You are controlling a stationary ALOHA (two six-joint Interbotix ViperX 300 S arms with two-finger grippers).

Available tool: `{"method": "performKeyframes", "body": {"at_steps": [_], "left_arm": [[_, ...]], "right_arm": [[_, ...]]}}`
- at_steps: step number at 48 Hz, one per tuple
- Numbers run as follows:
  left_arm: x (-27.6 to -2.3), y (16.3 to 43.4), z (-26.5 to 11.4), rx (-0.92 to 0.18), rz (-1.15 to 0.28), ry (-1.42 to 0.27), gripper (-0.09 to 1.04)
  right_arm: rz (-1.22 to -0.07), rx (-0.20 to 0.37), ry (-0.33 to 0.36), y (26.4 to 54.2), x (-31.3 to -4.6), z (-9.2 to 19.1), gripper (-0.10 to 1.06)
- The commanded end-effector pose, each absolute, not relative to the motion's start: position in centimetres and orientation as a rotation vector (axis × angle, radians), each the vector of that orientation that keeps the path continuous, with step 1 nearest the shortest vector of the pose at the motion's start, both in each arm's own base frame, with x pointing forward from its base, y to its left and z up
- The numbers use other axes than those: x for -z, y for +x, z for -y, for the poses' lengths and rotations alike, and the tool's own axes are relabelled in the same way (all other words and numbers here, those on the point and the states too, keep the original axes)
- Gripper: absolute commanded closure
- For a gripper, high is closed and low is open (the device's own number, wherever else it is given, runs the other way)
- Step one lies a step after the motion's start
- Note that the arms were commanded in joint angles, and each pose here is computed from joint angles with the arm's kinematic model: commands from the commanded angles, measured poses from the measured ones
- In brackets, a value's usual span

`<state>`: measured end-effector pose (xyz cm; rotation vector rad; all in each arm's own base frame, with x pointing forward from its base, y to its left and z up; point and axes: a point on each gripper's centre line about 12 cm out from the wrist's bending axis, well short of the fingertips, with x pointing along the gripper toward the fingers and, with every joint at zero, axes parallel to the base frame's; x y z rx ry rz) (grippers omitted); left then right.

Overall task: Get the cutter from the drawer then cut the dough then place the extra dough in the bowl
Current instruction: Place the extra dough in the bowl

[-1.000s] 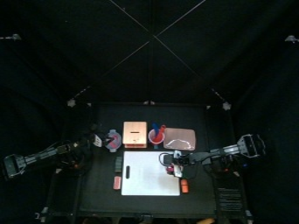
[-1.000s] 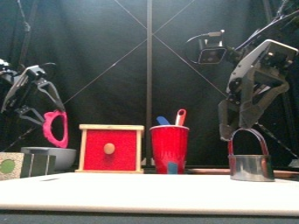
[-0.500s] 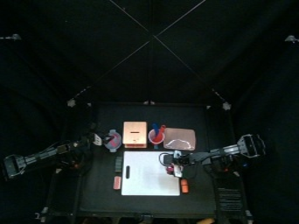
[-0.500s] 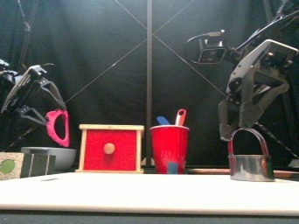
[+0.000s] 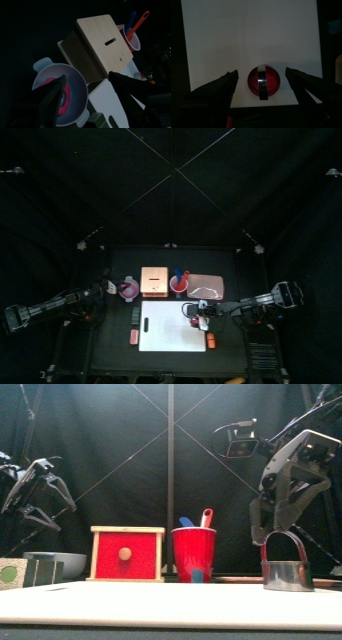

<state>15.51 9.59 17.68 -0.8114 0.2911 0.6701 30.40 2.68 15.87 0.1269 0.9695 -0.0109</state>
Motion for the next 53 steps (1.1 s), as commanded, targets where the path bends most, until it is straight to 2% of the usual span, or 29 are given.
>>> {"method": "performKeyframes", "body": {"at_steps": [1,7,17,22,27,36,53], "left_arm": [[-18.1,15.6,-9.9,-0.671,-0.287,-0.778,-0.05],[-17.9,15.6,-9.8,-0.644,-0.344,-0.634,-0.05],[-18.4,16.1,-9.3,-0.555,-0.399,-0.294,-0.05],[-19.2,17.1,-8.4,-0.473,-0.358,-0.133,-0.05],[-20.4,18.1,-7.0,-0.384,-0.258,0.001,-0.05],[-21.5,18.7,-4.7,-0.274,-0.085,0.082,-0.05],[-20.3,18.9,-2.4,-0.139,-0.1,0.164,-0.05]], "right_arm": [[-0.934,0.011,0.132,30.9,-16.9,-2.6,-0.07],[-0.926,0.007,0.122,31.1,-17.1,-2.6,-0.07],[-0.912,-0.002,0.079,31.4,-17.4,-2.5,-0.07],[-0.867,-0.01,0.057,32.0,-18.0,-2.4,-0.07],[-0.779,-0.025,0.013,32.8,-19.0,-2.2,-0.07],[-0.661,-0.02,-0.001,33.7,-19.8,-1.3,-0.07],[-0.381,-0.019,0.018,34.2,-21.2,0.3,-0.07]]}}
